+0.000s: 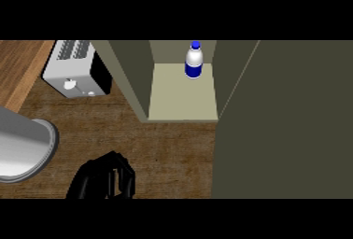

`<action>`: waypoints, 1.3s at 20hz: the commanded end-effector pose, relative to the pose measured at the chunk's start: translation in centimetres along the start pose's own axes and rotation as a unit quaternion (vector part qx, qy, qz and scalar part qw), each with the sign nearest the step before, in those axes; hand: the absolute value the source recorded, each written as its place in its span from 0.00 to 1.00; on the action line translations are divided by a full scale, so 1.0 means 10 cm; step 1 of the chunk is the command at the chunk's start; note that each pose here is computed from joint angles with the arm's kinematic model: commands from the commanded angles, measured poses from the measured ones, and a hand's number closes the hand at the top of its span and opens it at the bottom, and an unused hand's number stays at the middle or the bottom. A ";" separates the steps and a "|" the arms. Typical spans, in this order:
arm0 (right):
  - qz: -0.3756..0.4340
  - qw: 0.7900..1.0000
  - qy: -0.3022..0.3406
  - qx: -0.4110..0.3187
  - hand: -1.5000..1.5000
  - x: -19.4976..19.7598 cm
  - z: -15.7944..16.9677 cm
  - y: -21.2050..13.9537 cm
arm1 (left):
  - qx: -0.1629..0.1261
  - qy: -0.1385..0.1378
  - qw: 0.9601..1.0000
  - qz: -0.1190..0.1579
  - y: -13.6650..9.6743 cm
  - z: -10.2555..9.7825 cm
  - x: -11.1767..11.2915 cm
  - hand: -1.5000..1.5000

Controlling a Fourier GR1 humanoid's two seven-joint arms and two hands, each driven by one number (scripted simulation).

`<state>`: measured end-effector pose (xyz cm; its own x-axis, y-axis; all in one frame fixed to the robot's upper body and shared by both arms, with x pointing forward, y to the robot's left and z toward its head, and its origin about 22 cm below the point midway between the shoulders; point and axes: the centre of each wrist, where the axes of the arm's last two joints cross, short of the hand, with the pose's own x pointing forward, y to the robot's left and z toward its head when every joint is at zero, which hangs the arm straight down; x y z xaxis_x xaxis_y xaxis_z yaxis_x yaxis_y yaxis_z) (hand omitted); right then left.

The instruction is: Pick up the bottled water, place it into the cabinet and close the cabinet

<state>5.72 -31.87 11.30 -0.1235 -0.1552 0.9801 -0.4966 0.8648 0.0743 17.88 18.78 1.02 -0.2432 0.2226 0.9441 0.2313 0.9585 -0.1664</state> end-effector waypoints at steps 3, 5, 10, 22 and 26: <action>0.073 0.992 -0.038 0.095 1.00 0.47 -0.20 0.43 | 0.005 -0.011 1.000 -0.014 0.46 0.09 0.33 1.00; 0.077 0.991 -0.051 0.095 1.00 0.54 -0.24 0.46 | 0.012 -0.017 1.000 0.001 0.51 0.12 0.30 0.00; 0.075 0.988 -0.034 0.128 1.00 0.48 -0.27 0.48 | 0.019 -0.028 0.999 0.004 0.78 0.29 0.59 0.00; 0.066 0.972 -0.041 0.221 1.00 0.45 -0.54 0.64 | 0.036 -0.024 0.999 -0.022 1.18 0.40 0.91 0.00; 0.072 0.964 -0.032 0.253 1.00 0.41 -0.66 0.68 | 0.036 -0.023 0.999 -0.014 1.24 0.46 0.97 0.00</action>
<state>9.03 -25.44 10.94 -0.0447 -0.2376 0.9703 -0.8027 0.5867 0.1067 14.51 32.79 6.42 -0.2947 0.2001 0.9344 0.1563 0.9747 -0.1595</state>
